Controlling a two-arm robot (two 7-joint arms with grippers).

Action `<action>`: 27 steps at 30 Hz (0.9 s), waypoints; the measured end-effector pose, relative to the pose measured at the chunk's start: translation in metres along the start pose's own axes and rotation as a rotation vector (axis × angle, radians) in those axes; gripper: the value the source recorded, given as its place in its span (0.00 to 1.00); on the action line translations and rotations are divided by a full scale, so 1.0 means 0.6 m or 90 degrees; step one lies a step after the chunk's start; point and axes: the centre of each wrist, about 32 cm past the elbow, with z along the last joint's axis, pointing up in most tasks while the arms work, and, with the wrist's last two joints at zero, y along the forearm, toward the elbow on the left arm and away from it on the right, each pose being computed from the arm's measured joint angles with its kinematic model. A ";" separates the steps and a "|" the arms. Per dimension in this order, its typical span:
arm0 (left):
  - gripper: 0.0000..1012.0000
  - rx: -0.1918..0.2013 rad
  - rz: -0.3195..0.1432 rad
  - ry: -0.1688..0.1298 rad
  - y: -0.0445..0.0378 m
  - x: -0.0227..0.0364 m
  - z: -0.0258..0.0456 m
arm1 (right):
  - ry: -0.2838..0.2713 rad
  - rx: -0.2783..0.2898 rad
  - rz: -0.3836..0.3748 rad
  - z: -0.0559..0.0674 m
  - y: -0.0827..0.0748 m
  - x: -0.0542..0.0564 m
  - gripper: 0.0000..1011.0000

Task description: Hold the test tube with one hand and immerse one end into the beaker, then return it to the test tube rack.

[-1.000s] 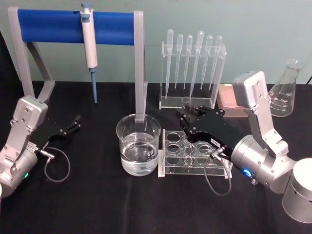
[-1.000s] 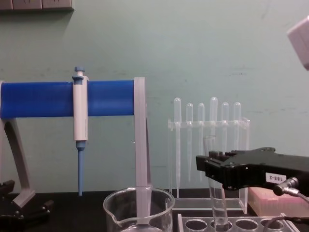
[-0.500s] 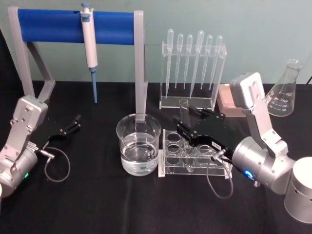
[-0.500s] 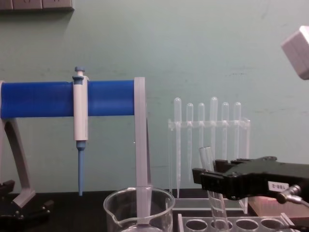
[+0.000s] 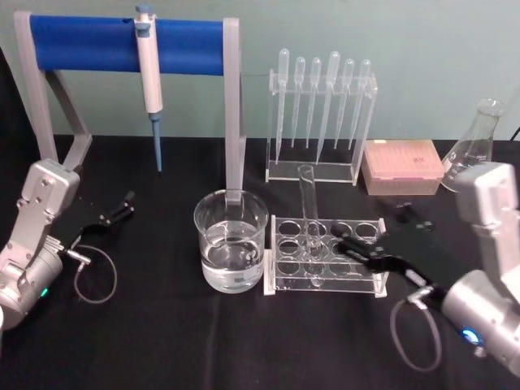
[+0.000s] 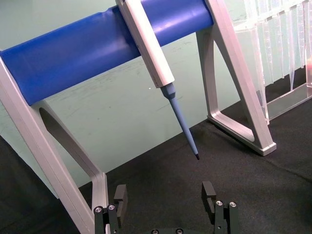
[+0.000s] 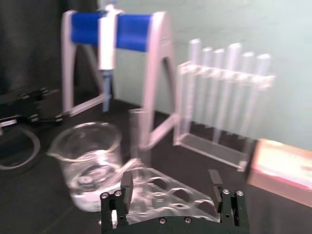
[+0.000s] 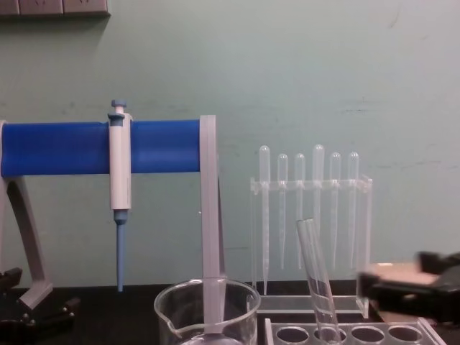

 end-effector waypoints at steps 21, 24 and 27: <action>0.99 0.000 0.000 0.000 0.000 0.0000 0.000 | -0.077 0.040 -0.300 -0.113 0.005 0.052 0.99; 0.99 0.000 0.000 0.000 0.000 0.0000 0.000 | -0.077 0.036 -0.301 -0.116 0.006 0.051 0.99; 0.99 0.000 0.000 0.000 0.000 0.0000 0.000 | -0.078 0.035 -0.303 -0.117 0.006 0.050 0.99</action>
